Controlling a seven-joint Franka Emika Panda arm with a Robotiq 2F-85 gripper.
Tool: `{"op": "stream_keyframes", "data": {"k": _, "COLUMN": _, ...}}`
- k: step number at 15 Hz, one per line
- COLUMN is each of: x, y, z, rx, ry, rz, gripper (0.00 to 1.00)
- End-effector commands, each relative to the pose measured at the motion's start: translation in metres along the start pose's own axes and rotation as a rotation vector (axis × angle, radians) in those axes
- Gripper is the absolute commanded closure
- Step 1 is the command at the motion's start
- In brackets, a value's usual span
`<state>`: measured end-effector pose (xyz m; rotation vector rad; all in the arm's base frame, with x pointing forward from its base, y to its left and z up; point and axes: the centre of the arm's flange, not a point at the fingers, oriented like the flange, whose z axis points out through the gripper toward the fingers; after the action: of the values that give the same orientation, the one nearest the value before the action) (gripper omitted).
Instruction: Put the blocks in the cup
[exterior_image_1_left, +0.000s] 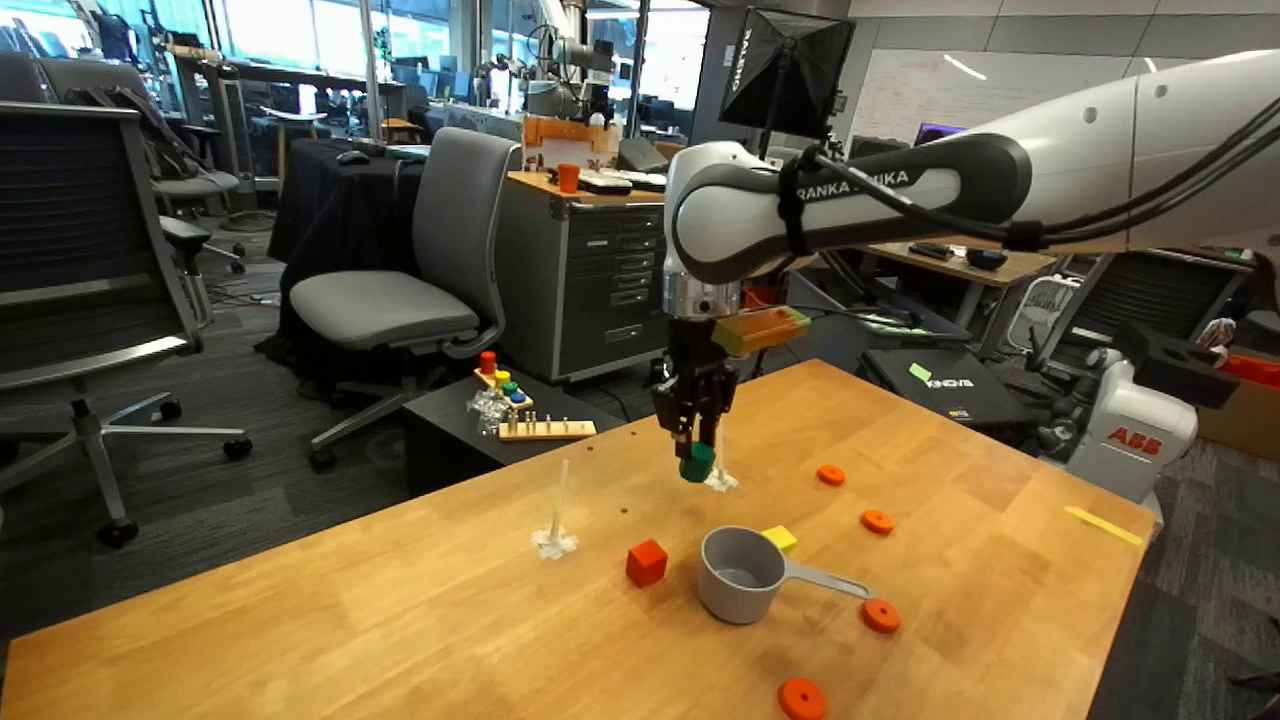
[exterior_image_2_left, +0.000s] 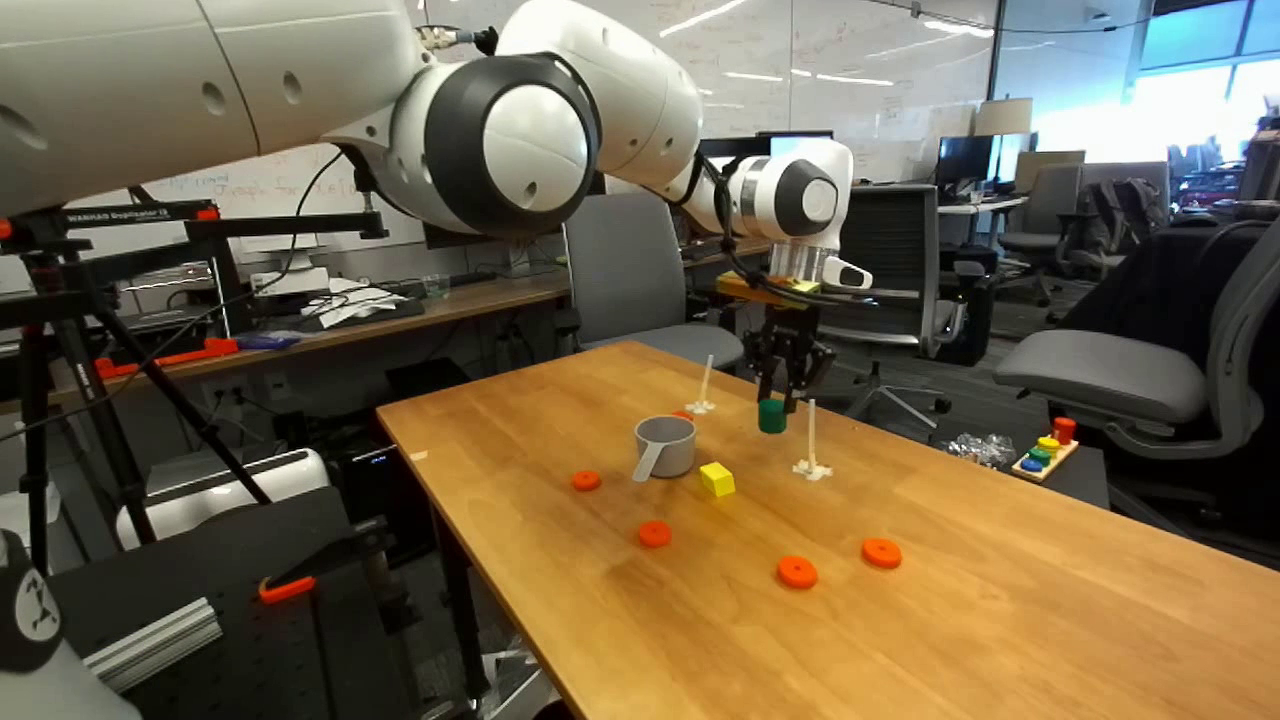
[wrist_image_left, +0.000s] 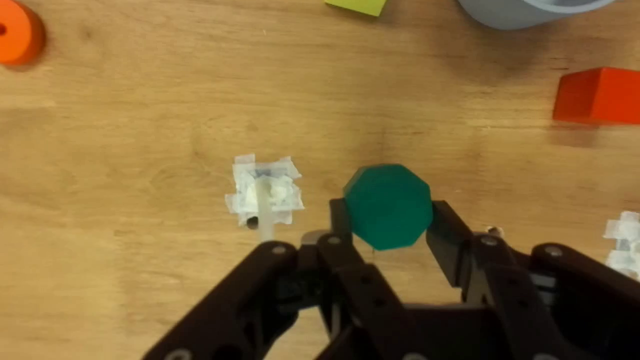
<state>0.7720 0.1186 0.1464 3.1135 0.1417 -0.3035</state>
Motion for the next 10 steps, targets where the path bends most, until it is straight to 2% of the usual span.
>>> {"op": "stream_keyframes", "data": {"k": 1, "x": 0.008, "y": -0.03, "z": -0.043, "rx": 0.023, "ry": 0.027, "rz": -0.033, "gripper": 0.81}}
{"op": "stream_keyframes", "data": {"k": 5, "x": 0.0, "y": -0.063, "z": -0.061, "rx": 0.036, "ry": 0.032, "rz": -0.063, "gripper": 0.81}}
{"op": "stream_keyframes", "data": {"k": 10, "x": -0.017, "y": -0.09, "z": -0.053, "rx": 0.055, "ry": 0.0, "rz": -0.056, "gripper": 0.81}}
